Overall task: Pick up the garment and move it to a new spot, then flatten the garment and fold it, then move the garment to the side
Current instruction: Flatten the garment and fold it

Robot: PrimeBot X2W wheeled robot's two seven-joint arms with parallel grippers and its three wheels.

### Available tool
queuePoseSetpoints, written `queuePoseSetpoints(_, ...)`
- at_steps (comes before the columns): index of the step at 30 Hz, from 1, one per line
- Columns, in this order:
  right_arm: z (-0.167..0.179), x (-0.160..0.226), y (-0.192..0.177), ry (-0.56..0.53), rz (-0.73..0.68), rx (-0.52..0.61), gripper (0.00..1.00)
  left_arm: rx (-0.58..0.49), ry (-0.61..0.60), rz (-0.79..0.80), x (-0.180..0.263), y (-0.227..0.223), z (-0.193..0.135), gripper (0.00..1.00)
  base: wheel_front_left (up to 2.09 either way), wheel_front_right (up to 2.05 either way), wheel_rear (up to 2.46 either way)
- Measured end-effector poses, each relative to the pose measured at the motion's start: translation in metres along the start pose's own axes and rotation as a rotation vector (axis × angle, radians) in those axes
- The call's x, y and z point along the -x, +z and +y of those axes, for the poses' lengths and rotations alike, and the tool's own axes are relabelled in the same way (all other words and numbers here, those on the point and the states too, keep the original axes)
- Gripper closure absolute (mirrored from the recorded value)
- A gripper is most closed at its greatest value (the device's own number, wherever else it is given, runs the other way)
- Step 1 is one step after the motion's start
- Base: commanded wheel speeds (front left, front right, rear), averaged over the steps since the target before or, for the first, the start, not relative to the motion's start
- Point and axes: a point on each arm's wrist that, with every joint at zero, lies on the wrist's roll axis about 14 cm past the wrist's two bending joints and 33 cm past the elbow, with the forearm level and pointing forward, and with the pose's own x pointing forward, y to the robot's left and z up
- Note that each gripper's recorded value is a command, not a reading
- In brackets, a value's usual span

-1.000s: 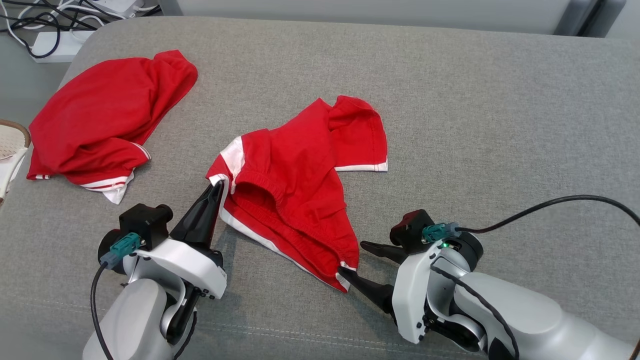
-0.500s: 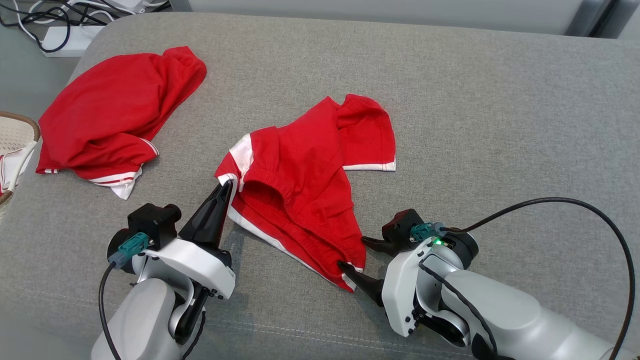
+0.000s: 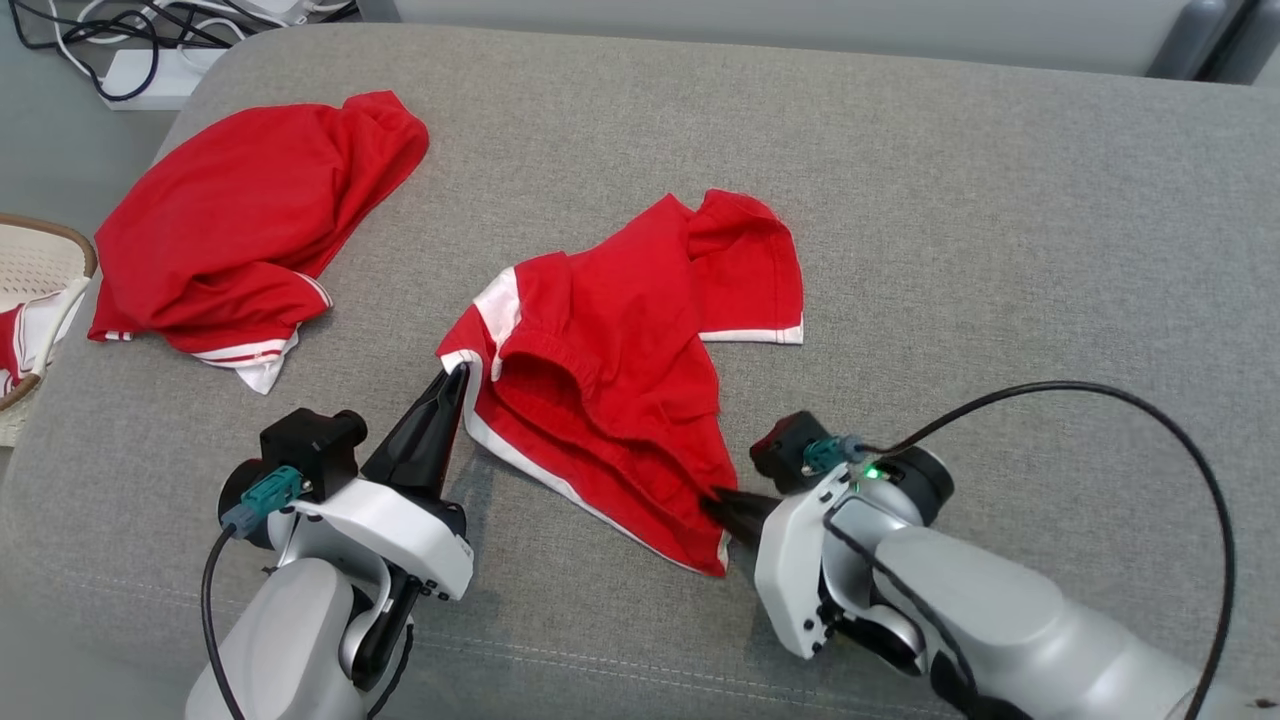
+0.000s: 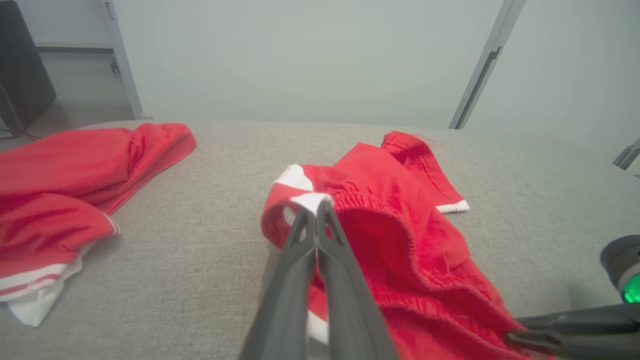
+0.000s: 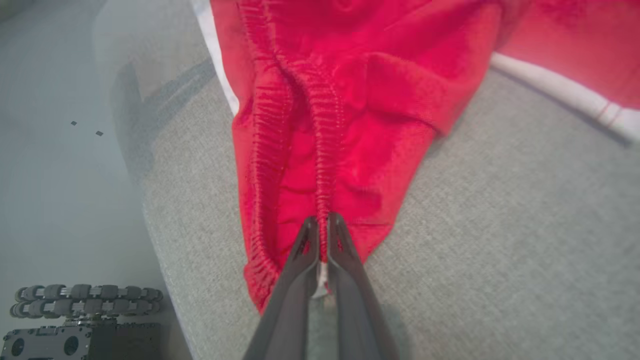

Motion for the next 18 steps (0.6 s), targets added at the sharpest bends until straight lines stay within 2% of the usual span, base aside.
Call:
queuePoseSetpoints(5, -0.044, 0.015, 0.055, -0.109, -0.210, -0.014, 1.00, -0.005, 0.004, -0.021, -0.002, 0.008, 0.003, 1.00, 0.00, 0.00, 0.00)
queuePoseSetpoints(10, -0.108, 0.055, 0.113, -0.280, -0.435, -0.059, 1.00, -0.055, -0.015, -0.070, -0.013, 0.032, 0.008, 1.00, 0.00, 0.00, 0.00)
queuePoseSetpoints(14, -0.152, 0.090, 0.124, -0.414, -0.520, -0.145, 1.00, -0.106, -0.063, -0.170, -0.036, 0.078, -0.001, 1.00, 0.00, 0.00, 0.00)
queuePoseSetpoints(18, -0.179, 0.120, 0.130, -0.505, -0.604, -0.238, 1.00, -0.151, -0.127, -0.254, -0.055, 0.120, -0.019, 1.00, 0.00, 0.00, 0.00)
